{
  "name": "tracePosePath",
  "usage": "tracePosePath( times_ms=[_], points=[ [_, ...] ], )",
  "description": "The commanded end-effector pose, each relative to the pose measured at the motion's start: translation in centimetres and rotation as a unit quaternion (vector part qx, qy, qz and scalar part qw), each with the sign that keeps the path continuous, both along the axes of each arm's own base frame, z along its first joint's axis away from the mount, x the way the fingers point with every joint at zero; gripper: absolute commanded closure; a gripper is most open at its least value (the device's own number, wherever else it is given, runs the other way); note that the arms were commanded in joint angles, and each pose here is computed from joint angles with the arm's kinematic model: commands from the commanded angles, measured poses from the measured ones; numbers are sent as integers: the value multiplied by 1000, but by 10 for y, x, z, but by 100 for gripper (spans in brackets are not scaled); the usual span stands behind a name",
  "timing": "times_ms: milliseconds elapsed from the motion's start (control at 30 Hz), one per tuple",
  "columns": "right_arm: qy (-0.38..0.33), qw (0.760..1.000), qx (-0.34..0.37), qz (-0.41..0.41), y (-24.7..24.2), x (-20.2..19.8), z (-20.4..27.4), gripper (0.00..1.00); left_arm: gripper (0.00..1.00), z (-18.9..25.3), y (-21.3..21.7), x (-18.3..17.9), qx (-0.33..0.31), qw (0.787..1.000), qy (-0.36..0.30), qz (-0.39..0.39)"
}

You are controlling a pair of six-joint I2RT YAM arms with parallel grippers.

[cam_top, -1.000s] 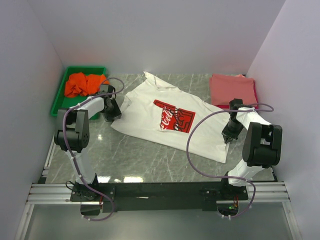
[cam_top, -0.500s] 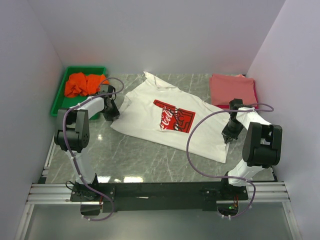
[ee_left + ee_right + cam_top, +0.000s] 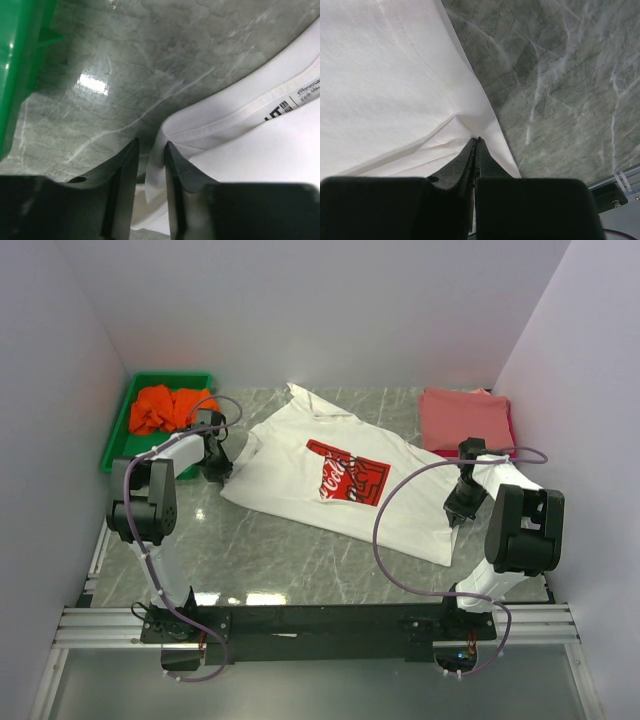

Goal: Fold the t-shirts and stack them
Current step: Fold the tshirt

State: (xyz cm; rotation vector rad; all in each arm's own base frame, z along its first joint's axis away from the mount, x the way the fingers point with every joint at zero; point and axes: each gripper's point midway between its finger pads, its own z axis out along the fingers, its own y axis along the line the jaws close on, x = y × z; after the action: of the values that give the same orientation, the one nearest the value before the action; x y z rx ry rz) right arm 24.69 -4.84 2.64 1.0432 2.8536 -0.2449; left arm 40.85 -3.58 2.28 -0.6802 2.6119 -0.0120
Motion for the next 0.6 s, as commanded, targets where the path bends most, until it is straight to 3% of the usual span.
tracePosePath(
  times_ms=[0,267,400,567],
  points=[
    [12,1000,-19,-6,-9,-6,-2,100,69,15,17,-1,20,999,-17,19],
    [19,1000,-23,-8,-10,-9,-4,100,97,15,19,-2,10,1000,-15,18],
    [29,999,-29,-13,-13,-13,-6,100,97,26,28,-3,23,999,-16,17],
    [32,999,-30,-16,-14,-14,-8,100,90,41,42,-5,65,998,0,5]
  ],
)
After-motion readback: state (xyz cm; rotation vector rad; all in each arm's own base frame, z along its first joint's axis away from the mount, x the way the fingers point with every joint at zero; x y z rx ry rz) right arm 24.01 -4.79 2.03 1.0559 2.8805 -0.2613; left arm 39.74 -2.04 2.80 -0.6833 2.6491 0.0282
